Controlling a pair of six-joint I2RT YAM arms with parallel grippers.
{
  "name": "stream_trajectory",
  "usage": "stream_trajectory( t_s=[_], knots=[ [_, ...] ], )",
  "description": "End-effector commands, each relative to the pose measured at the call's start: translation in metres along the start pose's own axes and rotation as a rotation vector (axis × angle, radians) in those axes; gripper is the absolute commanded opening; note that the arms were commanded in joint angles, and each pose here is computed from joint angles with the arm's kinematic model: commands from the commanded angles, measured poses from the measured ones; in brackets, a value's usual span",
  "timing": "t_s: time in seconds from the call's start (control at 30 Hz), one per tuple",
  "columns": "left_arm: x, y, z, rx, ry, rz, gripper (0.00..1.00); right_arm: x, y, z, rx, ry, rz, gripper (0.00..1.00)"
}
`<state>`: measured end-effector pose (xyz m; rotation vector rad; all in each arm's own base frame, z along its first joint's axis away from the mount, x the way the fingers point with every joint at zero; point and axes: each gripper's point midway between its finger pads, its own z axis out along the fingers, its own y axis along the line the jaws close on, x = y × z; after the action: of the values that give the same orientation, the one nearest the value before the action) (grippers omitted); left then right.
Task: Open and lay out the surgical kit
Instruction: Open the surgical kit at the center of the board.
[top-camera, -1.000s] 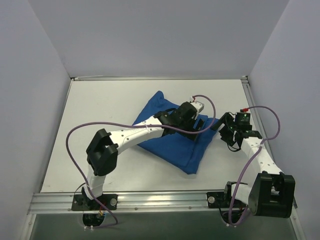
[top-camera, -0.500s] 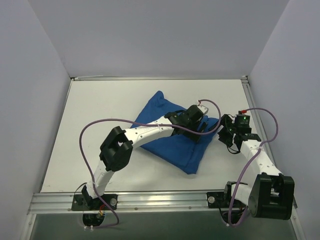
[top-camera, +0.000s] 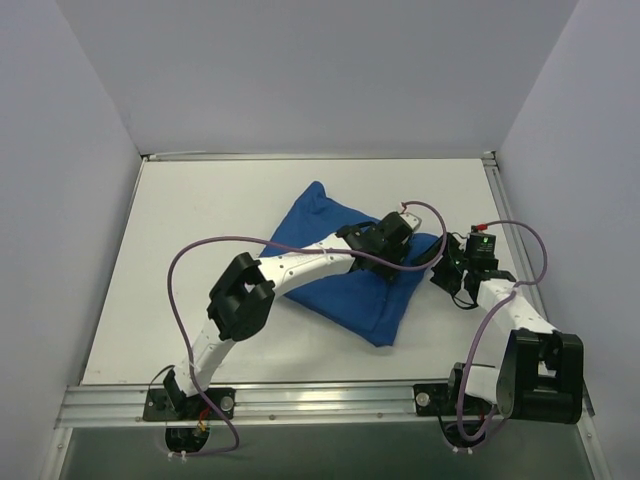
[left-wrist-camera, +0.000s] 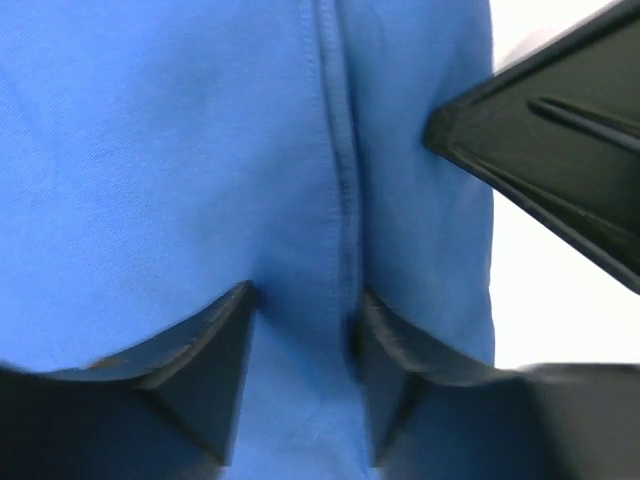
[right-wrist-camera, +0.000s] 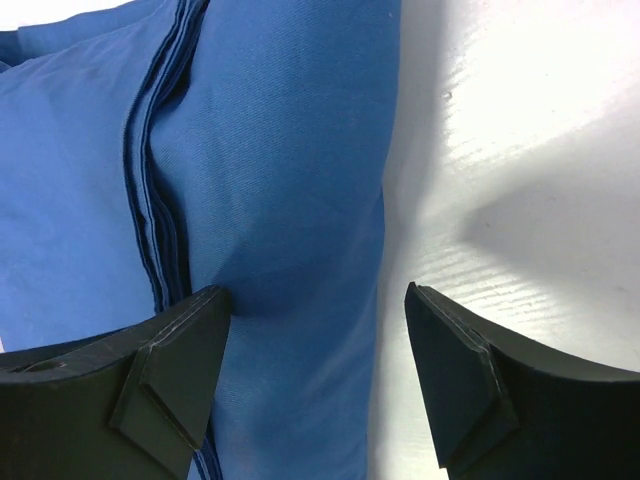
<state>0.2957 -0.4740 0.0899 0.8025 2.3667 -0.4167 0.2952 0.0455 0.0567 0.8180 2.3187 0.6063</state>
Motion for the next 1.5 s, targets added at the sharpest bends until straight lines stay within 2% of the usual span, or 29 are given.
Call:
stream_trajectory(
  t_s=[0.0, 0.17, 0.23, 0.33, 0.47, 0.57, 0.6, 0.67, 0.7, 0.77, 0.8, 0.9, 0.93, 0.97, 1.03, 1.07, 1.1, 1.13, 1.17, 1.2, 1.3, 1.33, 1.37, 1.43, 1.47],
  knots=[
    [-0.012, -0.002, -0.005, 0.007, -0.021, 0.007, 0.47, 0.008, -0.003, 0.006, -0.002, 0.019, -0.005, 0.71],
    [-0.015, 0.014, -0.005, -0.014, -0.02, -0.003, 0.25, 0.01, -0.001, 0.013, -0.006, 0.033, -0.013, 0.69],
    [-0.02, 0.021, -0.01, -0.014, -0.031, -0.016, 0.11, 0.013, 0.006, 0.017, -0.024, 0.047, -0.028, 0.68],
    [-0.033, 0.036, -0.019, -0.005, -0.055, -0.048, 0.03, 0.019, 0.011, 0.026, -0.023, 0.071, -0.052, 0.68],
    [-0.056, 0.068, -0.035, -0.011, -0.085, -0.091, 0.02, 0.018, 0.018, 0.043, -0.023, 0.089, -0.058, 0.65],
    [-0.079, 0.114, -0.06, -0.03, -0.136, -0.151, 0.02, 0.011, 0.035, 0.056, -0.056, 0.086, -0.078, 0.61],
    [-0.086, 0.147, -0.068, -0.06, -0.15, -0.194, 0.02, 0.008, 0.04, 0.06, -0.06, 0.084, -0.08, 0.59],
    [-0.101, 0.181, -0.094, -0.08, -0.195, -0.236, 0.02, 0.009, 0.044, 0.073, -0.053, 0.105, -0.085, 0.58],
    [-0.104, 0.225, -0.113, -0.139, -0.209, -0.296, 0.02, -0.004, 0.058, 0.077, -0.075, 0.087, -0.094, 0.57],
    [-0.106, 0.26, -0.139, -0.152, -0.217, -0.324, 0.02, -0.002, 0.064, 0.09, -0.075, 0.119, -0.093, 0.56],
    [-0.105, 0.3, -0.162, -0.212, -0.243, -0.368, 0.02, -0.013, 0.078, 0.093, -0.1, 0.105, -0.1, 0.56],
    [-0.087, 0.358, -0.213, -0.338, -0.233, -0.42, 0.02, -0.01, 0.088, 0.105, -0.108, 0.139, -0.1, 0.54],
    [-0.07, 0.394, -0.235, -0.427, -0.223, -0.473, 0.02, -0.013, 0.095, 0.11, -0.121, 0.141, -0.104, 0.54],
    [-0.048, 0.407, -0.248, -0.479, -0.173, -0.497, 0.02, -0.011, 0.099, 0.111, -0.125, 0.15, -0.108, 0.54],
    [-0.009, 0.454, -0.299, -0.686, -0.15, -0.584, 0.02, -0.008, 0.109, 0.113, -0.146, 0.162, -0.123, 0.54],
    [0.009, 0.463, -0.313, -0.747, -0.127, -0.63, 0.02, -0.008, 0.112, 0.113, -0.154, 0.164, -0.127, 0.54],
    [0.032, 0.475, -0.337, -0.825, -0.124, -0.679, 0.1, -0.006, 0.114, 0.113, -0.16, 0.17, -0.136, 0.54],
    [0.042, 0.481, -0.347, -0.854, -0.142, -0.705, 0.35, -0.01, 0.119, 0.112, -0.169, 0.161, -0.146, 0.55],
    [0.045, 0.492, -0.358, -0.892, -0.195, -0.712, 0.65, -0.01, 0.119, 0.11, -0.166, 0.165, -0.154, 0.59],
    [0.056, 0.487, -0.363, -0.905, -0.19, -0.717, 0.84, -0.012, 0.121, 0.109, -0.163, 0.162, -0.17, 0.59],
    [0.055, 0.477, -0.363, -0.882, -0.195, -0.708, 0.91, -0.015, 0.147, 0.088, -0.181, 0.144, -0.358, 0.67],
    [0.056, 0.473, -0.366, -0.896, -0.19, -0.709, 0.98, -0.005, 0.157, 0.085, -0.163, 0.123, -0.49, 0.7],
    [0.056, 0.469, -0.369, -0.909, -0.183, -0.708, 0.94, 0.001, 0.164, 0.076, -0.142, 0.133, -0.553, 0.75],
    [0.041, 0.453, -0.381, -0.935, -0.22, -0.669, 0.94, 0.016, 0.184, 0.064, -0.151, 0.12, -0.666, 0.78],
    [0.043, 0.453, -0.394, -1.005, -0.225, -0.666, 0.94, 0.037, 0.202, 0.056, -0.187, 0.135, -0.747, 0.79]
  ],
)
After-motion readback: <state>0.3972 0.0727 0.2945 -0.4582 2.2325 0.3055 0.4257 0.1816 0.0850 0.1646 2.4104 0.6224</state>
